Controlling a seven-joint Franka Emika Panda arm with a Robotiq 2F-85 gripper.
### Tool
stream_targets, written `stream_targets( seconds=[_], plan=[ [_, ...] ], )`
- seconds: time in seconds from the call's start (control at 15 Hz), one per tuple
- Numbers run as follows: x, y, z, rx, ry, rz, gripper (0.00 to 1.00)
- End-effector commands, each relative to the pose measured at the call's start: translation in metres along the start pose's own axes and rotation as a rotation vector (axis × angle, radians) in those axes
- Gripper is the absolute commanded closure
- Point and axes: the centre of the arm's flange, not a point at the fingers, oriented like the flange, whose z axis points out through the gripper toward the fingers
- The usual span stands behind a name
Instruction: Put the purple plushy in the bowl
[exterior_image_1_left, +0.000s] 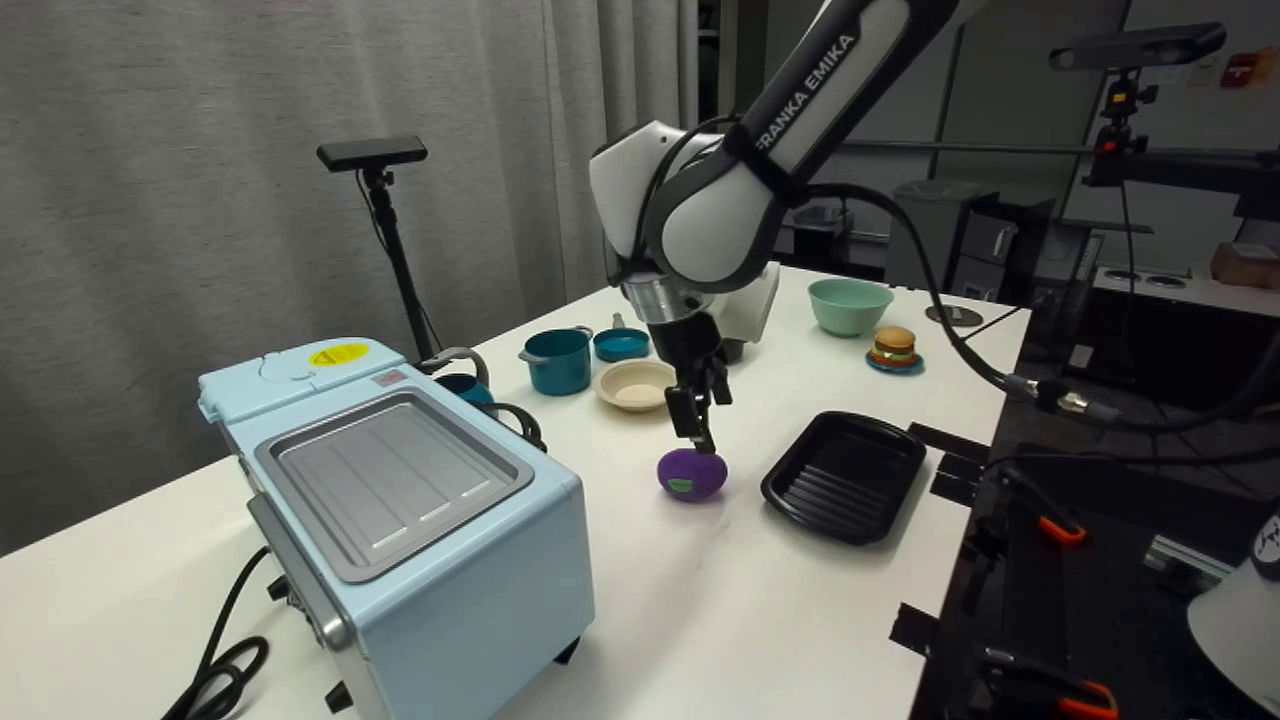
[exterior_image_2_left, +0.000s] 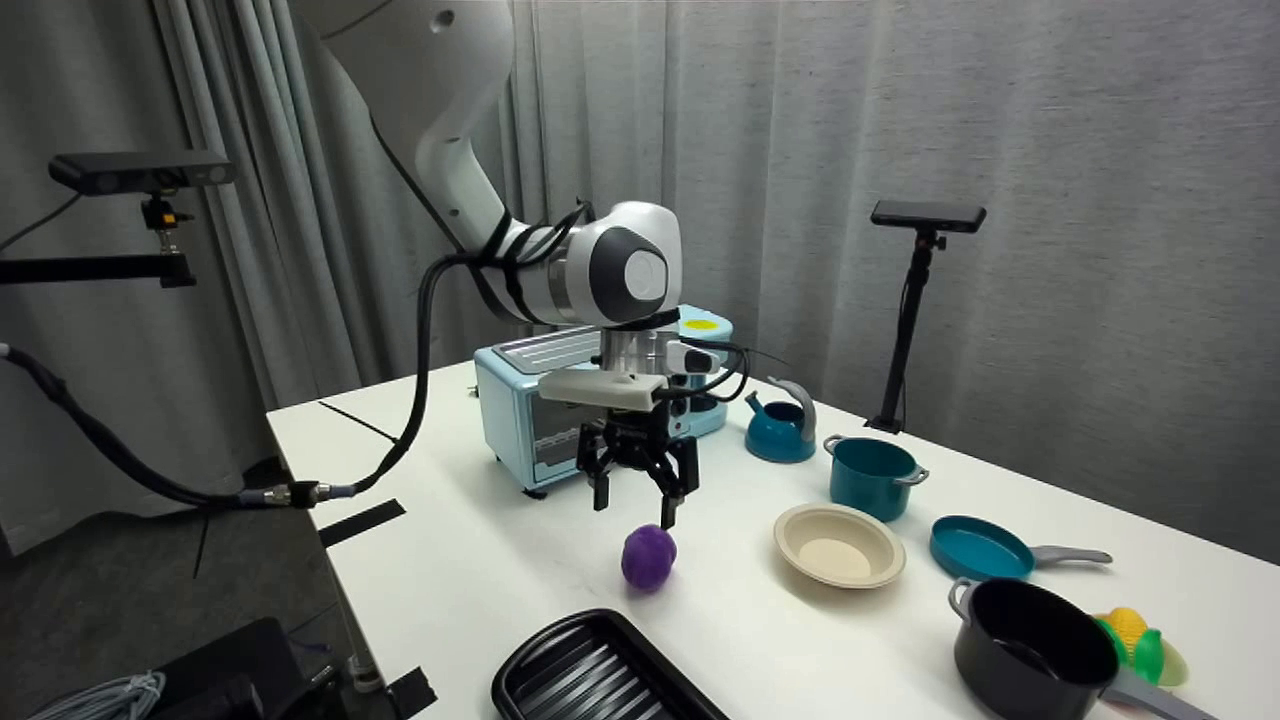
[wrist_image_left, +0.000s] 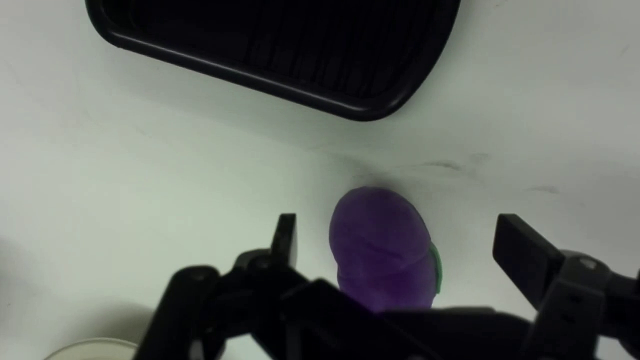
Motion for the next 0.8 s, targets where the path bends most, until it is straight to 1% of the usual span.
stream_targets(
  seconds=[0.0, 0.53, 0.67, 0.73],
  plan=[
    [0.027, 0.001, 0.013, -0.036, 0.004, -0.001, 0.0],
    [0.066, -0.011, 0.047, -0.021, -0.034, -0.016, 0.0],
    [0.068, -0.005, 0.055, -0.015, -0.053, -0.021, 0.0],
    [0.068, -0.003, 0.058, -0.014, -0.059, -0.023, 0.25]
  ],
)
